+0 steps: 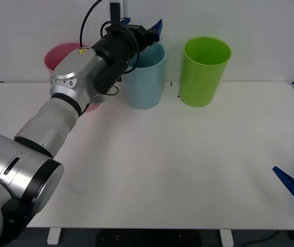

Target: Grasp the object on the table and drop it into the matching bin: aluminum can to the light blue bin, PET bottle to the pink bin.

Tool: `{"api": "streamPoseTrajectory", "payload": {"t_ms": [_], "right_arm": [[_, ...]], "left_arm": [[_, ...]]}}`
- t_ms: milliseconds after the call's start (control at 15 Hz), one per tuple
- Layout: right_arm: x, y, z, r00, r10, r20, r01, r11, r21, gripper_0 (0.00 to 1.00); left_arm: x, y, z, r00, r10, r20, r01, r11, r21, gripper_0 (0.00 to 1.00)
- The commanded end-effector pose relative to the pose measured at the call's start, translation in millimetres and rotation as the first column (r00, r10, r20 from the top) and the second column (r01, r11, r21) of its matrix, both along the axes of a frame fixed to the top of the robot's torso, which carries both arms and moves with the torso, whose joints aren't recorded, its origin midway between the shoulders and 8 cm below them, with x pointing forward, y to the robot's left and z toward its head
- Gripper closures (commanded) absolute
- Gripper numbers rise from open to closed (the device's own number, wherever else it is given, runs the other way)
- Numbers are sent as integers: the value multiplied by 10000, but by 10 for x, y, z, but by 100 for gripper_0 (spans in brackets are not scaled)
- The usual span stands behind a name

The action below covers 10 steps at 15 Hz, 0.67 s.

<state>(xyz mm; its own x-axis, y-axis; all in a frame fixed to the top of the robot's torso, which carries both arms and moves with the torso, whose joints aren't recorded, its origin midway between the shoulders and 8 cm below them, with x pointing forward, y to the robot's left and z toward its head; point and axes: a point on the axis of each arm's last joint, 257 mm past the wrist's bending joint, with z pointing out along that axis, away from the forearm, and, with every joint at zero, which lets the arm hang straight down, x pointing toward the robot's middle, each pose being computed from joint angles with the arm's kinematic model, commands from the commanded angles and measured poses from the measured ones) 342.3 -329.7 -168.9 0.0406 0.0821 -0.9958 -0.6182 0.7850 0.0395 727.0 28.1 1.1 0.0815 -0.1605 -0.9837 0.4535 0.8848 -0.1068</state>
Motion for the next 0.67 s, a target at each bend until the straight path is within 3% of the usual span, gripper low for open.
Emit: {"api": "streamPoseTrajectory", "payload": {"t_ms": [67, 333, 667], "right_arm": [[0, 0, 0, 10000, 0, 0, 0, 10000, -1, 0], [0, 0, 0, 10000, 0, 0, 0, 10000, -1, 0], [0, 0, 0, 10000, 0, 0, 0, 10000, -1, 0]], "left_arm": [[5, 36, -14, 10000, 15, -56, -15, 10000, -96, 0], [-16, 148, -43, 9999, -148, -80, 145, 9995, -288, 0], [-230, 350, -43, 9988, -428, 217, 444, 9955, -833, 0]]}}
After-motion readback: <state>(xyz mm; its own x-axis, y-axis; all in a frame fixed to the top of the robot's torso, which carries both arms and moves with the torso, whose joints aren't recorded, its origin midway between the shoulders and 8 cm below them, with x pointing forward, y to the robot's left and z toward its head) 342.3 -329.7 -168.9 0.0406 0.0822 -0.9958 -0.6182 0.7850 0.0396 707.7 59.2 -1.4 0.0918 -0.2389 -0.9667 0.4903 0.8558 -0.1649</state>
